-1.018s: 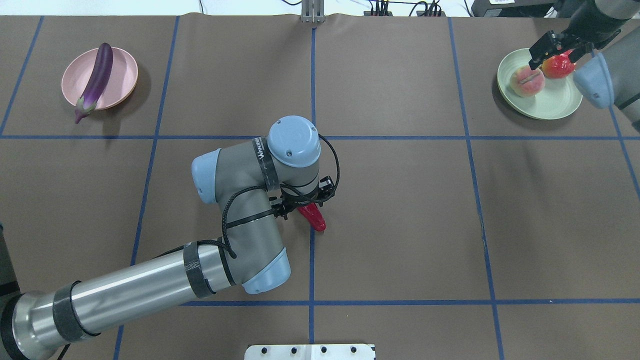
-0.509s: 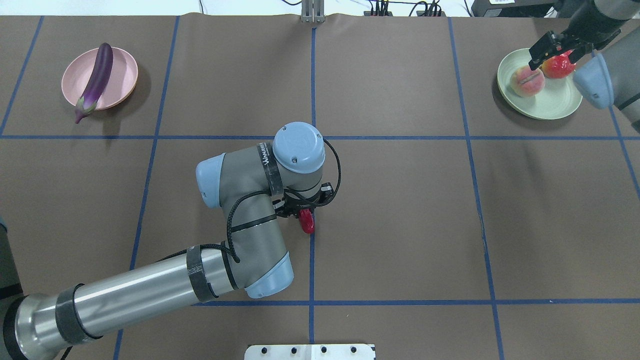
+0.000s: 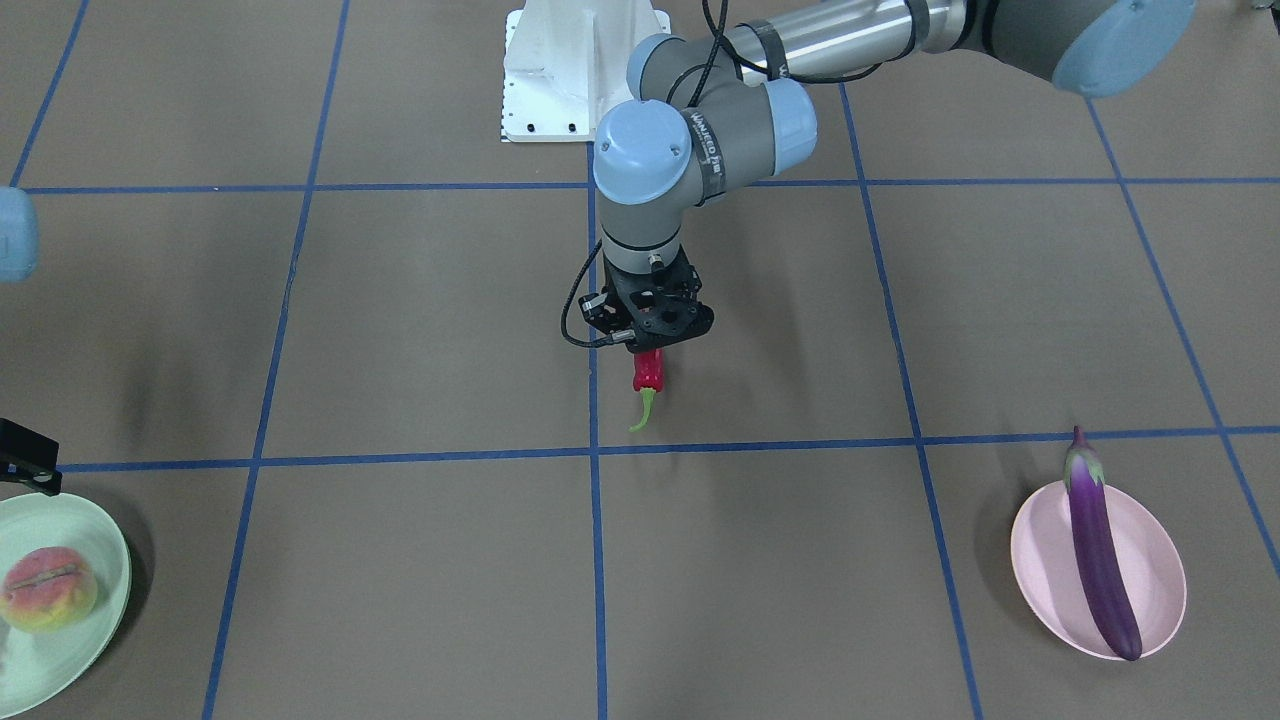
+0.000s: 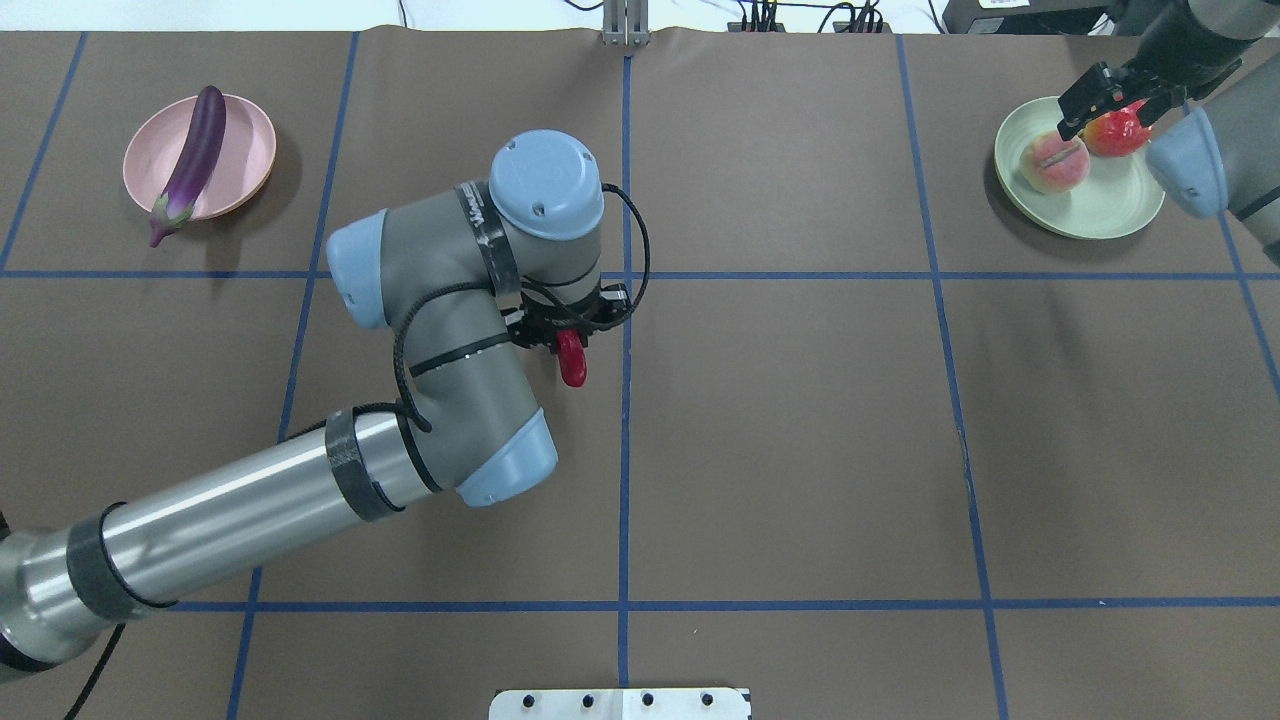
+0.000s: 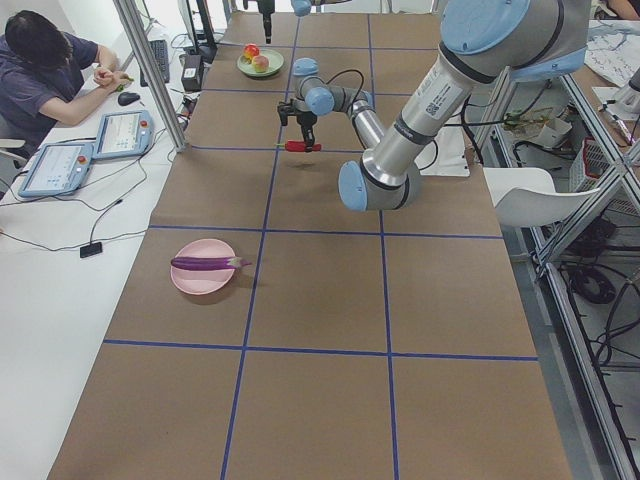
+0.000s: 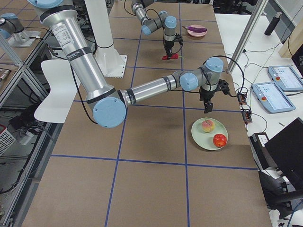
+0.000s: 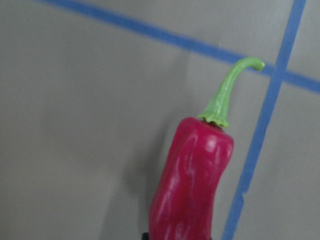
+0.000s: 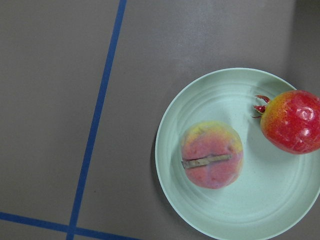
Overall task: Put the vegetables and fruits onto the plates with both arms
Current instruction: 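Close the left gripper on the chili pepper and lift it, then carry the chili pepper to the pink plate beside the eggplant and release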
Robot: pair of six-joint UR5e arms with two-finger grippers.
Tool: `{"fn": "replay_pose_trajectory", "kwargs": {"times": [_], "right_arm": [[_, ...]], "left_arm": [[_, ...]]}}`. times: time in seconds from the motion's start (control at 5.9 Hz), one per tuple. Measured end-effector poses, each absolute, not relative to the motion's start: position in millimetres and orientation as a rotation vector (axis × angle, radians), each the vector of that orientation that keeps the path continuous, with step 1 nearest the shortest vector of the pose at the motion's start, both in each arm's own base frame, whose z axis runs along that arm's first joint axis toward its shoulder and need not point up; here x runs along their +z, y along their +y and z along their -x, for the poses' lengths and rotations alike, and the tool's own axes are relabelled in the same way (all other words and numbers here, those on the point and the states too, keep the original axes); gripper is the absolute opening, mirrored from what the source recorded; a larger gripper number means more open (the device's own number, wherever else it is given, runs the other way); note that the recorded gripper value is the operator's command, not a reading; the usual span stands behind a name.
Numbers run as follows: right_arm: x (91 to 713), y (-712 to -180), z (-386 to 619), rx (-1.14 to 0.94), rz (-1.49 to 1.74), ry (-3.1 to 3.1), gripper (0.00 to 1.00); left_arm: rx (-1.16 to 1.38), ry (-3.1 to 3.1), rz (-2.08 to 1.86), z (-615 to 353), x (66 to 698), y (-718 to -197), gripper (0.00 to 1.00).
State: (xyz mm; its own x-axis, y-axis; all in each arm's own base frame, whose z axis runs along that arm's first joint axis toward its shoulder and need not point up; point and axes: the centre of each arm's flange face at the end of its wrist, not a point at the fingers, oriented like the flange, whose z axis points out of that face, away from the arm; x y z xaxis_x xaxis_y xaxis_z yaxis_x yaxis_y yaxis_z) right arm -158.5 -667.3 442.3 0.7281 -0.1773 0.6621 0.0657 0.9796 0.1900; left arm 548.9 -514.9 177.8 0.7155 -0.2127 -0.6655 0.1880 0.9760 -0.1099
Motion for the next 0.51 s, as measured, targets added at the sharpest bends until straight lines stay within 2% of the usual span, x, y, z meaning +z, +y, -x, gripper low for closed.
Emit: {"fn": "replay_pose_trajectory", "kwargs": {"times": [0.17,0.51], "right_arm": [[443,-667,159,-0.135,-0.157,-0.745,1.00],[443,-667,158,-0.135,-0.157,-0.745,1.00]], "left_arm": [[-0.154,0.709,-0.005,-496,193,-560,0.00],[-0.022,0.656,-0.035,-386,262,-653,0.00]]}}
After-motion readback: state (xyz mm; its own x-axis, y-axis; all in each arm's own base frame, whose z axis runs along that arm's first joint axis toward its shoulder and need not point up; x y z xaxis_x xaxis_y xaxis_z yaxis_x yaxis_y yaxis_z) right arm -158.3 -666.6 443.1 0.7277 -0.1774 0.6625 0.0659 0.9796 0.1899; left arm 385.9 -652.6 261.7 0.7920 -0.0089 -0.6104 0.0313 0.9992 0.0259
